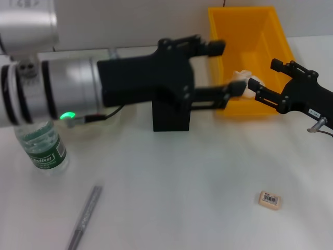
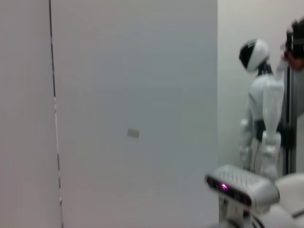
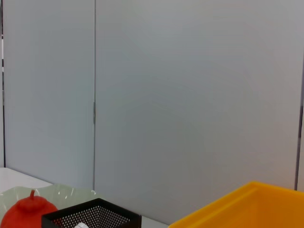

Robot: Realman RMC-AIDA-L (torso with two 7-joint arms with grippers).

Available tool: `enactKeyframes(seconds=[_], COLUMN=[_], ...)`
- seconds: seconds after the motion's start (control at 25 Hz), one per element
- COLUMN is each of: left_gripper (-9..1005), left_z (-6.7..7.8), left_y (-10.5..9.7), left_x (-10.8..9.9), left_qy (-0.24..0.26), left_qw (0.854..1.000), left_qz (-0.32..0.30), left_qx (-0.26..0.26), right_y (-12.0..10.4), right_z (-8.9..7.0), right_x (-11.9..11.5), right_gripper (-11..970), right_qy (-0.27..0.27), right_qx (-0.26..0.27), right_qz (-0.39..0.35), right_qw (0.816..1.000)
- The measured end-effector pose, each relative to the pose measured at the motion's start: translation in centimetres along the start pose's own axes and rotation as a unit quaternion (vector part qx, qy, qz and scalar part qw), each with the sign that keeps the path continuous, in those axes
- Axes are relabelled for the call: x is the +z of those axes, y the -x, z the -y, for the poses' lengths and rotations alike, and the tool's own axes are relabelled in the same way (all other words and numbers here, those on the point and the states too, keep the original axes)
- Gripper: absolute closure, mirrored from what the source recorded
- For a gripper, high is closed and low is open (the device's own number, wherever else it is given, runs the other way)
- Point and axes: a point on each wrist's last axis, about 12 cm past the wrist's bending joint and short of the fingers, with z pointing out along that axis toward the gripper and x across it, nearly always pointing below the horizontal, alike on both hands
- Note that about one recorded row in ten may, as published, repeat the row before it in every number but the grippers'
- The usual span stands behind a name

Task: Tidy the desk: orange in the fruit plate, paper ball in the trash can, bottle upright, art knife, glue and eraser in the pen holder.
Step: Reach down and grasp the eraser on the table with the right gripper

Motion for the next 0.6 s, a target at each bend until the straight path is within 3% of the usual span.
enactKeyframes(seconds=[0.4, 0.6], left_gripper=[211, 211], left_z=[0.5, 1.5], left_y=[-2.8, -4.4], left_x=[-3.9, -5.2], left_qy=[0.028, 0.025], left_qw=[0.998, 0.996], left_qz=[-0.058, -0.087], left_qx=[0.0, -0.008], right_y=[0.4, 0.6], right_z=[-0.1, -0.1], right_x=[0.1, 0.2], right_gripper=[194, 193], right_qy=[0.019, 0.028], right_qx=[-0.005, -0.011], right_qz=[0.004, -0.003], right_qw=[1.0, 1.0])
